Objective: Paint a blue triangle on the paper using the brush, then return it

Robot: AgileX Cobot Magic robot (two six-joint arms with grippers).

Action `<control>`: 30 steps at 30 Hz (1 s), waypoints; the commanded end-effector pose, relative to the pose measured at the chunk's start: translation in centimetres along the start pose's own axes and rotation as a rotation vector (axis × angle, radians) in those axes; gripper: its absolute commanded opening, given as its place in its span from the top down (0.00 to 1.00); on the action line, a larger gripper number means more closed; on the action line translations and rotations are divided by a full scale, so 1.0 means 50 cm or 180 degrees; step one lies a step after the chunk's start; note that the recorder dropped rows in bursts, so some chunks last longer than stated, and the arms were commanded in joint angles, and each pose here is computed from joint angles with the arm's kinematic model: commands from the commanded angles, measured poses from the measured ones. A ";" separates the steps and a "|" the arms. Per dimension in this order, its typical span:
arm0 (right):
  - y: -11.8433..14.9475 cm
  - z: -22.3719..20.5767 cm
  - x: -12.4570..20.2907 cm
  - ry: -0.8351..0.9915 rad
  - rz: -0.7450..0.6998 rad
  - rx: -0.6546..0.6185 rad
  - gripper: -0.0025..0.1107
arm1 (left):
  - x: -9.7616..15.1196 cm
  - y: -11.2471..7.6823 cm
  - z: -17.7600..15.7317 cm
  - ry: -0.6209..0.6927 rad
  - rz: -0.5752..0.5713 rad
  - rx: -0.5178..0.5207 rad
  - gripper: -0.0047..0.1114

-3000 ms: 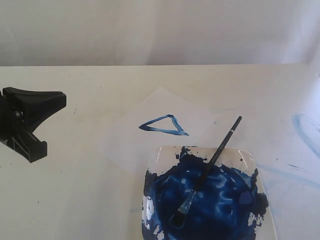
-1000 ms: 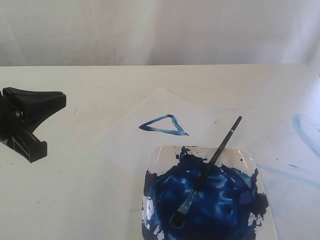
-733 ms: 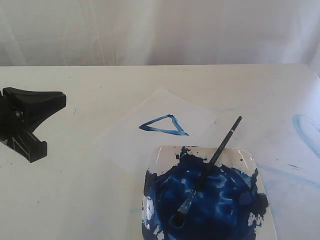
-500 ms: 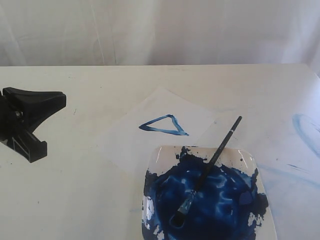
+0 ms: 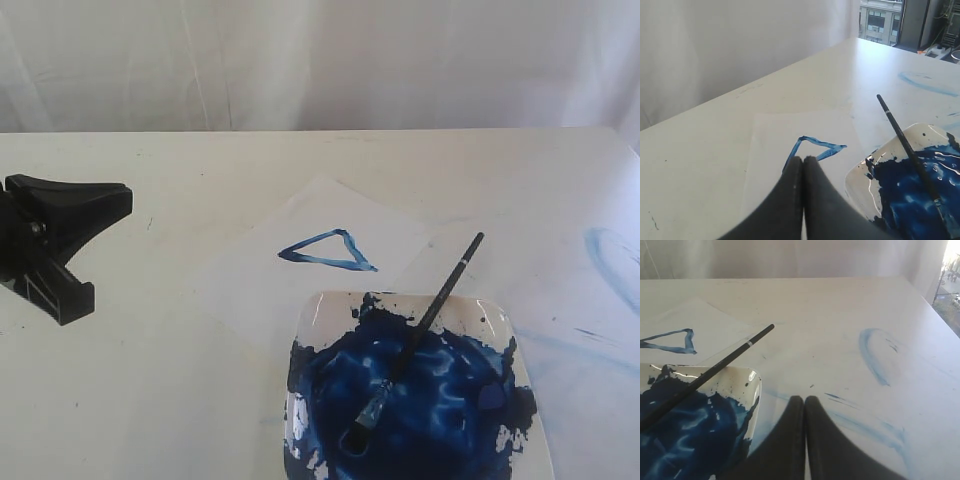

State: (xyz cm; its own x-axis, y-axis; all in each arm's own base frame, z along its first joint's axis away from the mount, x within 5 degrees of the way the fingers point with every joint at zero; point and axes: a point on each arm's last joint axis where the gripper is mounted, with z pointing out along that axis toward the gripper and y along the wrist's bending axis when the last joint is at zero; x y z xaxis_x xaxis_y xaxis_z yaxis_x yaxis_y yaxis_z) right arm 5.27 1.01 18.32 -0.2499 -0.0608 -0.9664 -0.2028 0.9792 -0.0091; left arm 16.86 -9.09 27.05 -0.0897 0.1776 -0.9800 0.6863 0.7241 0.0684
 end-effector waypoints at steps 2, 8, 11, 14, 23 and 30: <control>0.000 0.000 0.000 -0.0039 0.0007 -0.0013 0.98 | 0.003 -0.005 -0.001 0.0005 -0.0001 0.0043 0.96; 0.001 0.000 0.000 -0.0039 0.0021 -0.0017 0.98 | 0.003 -0.005 -0.001 0.0004 -0.0001 0.0046 0.96; 0.001 0.000 0.000 -0.0039 0.0021 -0.0017 0.98 | -0.004 -0.006 -0.009 -0.0042 0.0034 0.0003 0.96; 0.001 0.000 0.000 -0.0039 0.0021 -0.0017 0.98 | -0.028 -0.014 -0.038 -0.0247 0.0159 -0.0066 0.96; 0.001 0.000 0.000 -0.0039 0.0020 -0.0017 0.98 | -0.125 -0.108 -0.262 -0.1852 0.0927 -0.0303 0.96; 0.001 0.000 0.000 -0.0039 0.0020 -0.0017 0.98 | -0.126 -0.152 -0.347 -0.2440 0.1225 -0.0359 0.96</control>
State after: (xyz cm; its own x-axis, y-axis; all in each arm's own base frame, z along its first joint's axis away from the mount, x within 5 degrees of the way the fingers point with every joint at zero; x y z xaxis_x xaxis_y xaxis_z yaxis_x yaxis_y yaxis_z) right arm 5.27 1.04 18.34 -0.2494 -0.0540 -0.9669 -0.2035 0.9791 -0.0022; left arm 0.88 -4.39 36.03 0.6367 -0.0338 -0.7704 0.5012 0.7774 0.3800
